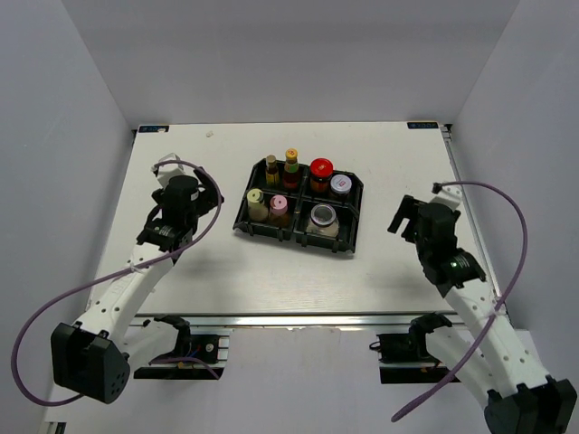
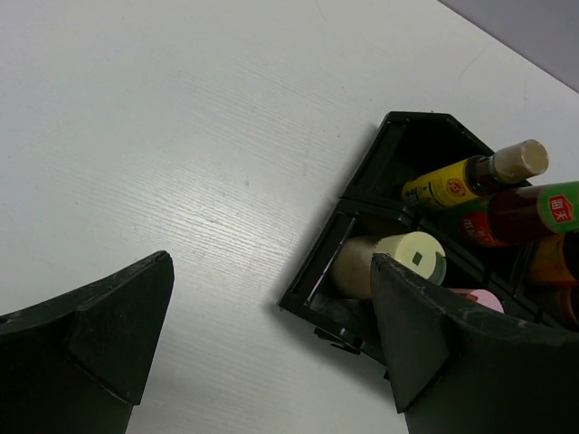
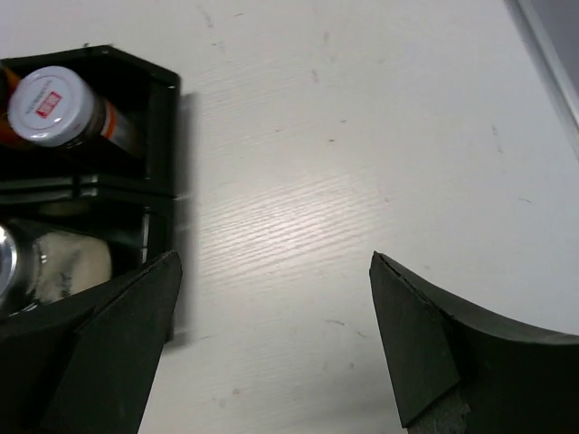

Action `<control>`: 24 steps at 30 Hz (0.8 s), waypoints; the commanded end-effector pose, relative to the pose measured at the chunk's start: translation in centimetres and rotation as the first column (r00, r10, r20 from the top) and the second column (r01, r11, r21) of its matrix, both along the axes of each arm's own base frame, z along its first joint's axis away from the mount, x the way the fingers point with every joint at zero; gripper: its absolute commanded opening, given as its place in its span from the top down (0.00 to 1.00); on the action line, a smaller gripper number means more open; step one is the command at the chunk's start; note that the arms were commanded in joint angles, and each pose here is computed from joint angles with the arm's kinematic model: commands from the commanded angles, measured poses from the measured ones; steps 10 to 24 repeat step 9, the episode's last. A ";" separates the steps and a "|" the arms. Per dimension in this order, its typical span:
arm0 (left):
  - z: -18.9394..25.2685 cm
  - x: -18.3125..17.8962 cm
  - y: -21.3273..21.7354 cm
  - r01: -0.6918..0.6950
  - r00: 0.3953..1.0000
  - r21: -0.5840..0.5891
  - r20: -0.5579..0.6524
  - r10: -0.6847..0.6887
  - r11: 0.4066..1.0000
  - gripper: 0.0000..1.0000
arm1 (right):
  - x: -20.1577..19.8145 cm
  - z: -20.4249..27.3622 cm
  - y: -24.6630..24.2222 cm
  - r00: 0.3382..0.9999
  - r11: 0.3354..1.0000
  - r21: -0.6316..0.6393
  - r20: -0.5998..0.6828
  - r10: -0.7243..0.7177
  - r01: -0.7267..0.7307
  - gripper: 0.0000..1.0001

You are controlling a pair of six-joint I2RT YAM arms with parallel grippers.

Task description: Organize the condiment bottles

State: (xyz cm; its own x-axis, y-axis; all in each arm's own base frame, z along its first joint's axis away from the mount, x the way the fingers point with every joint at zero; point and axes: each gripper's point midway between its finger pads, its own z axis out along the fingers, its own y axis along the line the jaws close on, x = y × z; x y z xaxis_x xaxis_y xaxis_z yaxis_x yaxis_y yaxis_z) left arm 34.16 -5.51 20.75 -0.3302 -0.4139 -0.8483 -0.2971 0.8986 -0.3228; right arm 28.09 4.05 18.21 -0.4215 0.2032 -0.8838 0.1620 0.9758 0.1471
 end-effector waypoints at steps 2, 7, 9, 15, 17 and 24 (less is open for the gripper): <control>0.4 -0.6 1.2 -0.062 0.998 -0.006 0.027 0.062 0.998 0.02 | -0.8 4.3 -3.2 0.960 0.974 0.094 0.173 -0.219 0.205 0.11; 1.1 -1.3 1.7 -0.082 0.995 -0.018 0.058 0.083 0.996 0.02 | -1.1 4.8 -2.8 0.965 0.975 0.115 0.159 -0.207 0.190 0.11; 1.8 -1.6 2.2 -0.101 0.991 -0.015 0.082 0.102 0.995 0.02 | -0.9 4.4 -2.8 0.968 0.975 0.103 0.142 -0.208 0.195 0.11; 1.8 -1.6 2.2 -0.101 0.991 -0.015 0.082 0.102 0.995 0.02 | -0.9 4.4 -2.8 0.968 0.975 0.103 0.142 -0.208 0.195 0.11; 1.8 -1.6 2.2 -0.101 0.991 -0.015 0.082 0.102 0.995 0.02 | -0.9 4.4 -2.8 0.968 0.975 0.103 0.142 -0.208 0.195 0.11; 1.8 -1.6 2.2 -0.101 0.991 -0.015 0.082 0.102 0.995 0.02 | -0.9 4.4 -2.8 0.968 0.975 0.103 0.142 -0.208 0.195 0.11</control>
